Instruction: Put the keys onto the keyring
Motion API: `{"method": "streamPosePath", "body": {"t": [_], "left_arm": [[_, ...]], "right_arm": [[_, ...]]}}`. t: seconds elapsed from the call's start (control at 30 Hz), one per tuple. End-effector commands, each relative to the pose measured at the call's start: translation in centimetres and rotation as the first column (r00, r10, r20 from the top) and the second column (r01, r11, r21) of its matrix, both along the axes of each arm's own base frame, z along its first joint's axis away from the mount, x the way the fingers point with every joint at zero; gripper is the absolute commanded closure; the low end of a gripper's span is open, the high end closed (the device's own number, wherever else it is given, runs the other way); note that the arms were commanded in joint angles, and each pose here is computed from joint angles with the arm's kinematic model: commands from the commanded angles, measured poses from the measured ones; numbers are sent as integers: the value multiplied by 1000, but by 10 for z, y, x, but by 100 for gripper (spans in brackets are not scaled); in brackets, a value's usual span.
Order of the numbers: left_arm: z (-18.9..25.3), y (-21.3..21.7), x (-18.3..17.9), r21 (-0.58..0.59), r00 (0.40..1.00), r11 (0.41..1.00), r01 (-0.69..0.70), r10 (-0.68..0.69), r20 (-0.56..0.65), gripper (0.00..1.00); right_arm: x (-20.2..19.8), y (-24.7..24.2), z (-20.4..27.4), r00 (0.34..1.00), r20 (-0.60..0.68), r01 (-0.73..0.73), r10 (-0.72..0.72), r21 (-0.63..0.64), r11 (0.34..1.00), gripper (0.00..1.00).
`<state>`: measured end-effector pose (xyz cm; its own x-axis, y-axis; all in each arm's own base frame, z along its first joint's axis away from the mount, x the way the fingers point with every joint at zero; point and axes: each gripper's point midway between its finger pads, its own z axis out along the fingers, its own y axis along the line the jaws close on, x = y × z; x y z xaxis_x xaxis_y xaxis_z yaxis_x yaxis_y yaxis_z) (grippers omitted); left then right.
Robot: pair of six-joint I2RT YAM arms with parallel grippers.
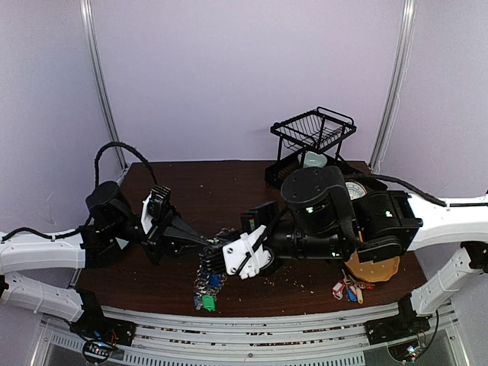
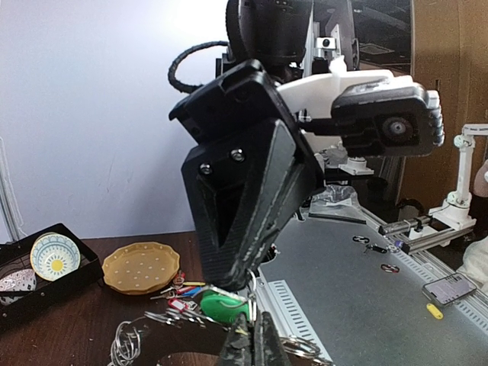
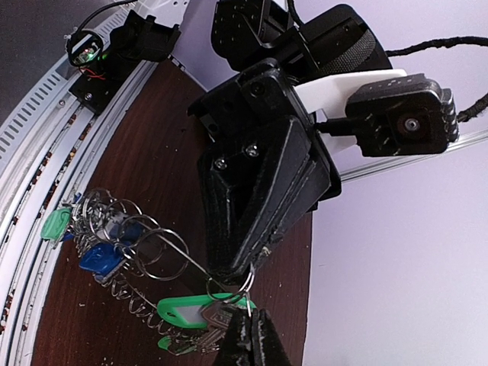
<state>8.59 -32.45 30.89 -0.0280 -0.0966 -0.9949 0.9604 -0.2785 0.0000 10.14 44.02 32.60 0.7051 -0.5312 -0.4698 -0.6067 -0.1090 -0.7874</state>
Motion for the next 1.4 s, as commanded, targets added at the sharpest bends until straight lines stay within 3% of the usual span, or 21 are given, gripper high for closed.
{"method": "streamPosePath", "body": {"t": [0.0, 0.63, 0.93, 1.1, 1.37], "left_arm": [[15, 3, 0, -51, 998, 999, -9, 12, 59, 100], [7, -3, 2, 5, 991, 1000, -27, 26, 128, 100], [5, -5, 4, 19, 988, 999, -49, 46, 147, 100], [11, -3, 3, -9, 989, 998, -59, 60, 137, 100], [21, 10, 0, -135, 992, 986, -94, 103, 68, 100]], "right_arm": [[6, -1, 11, 999, 0, 52, -52, 24, 998, 100], [8, 12, 3, 1000, 0, -4, 4, -54, 999, 100], [9, 25, -7, 994, -68, -91, 83, -128, 988, 100], [9, 33, -13, 992, -88, -101, 89, -152, 983, 100], [19, 36, 0, 996, -73, -56, 50, -80, 995, 96]]}}
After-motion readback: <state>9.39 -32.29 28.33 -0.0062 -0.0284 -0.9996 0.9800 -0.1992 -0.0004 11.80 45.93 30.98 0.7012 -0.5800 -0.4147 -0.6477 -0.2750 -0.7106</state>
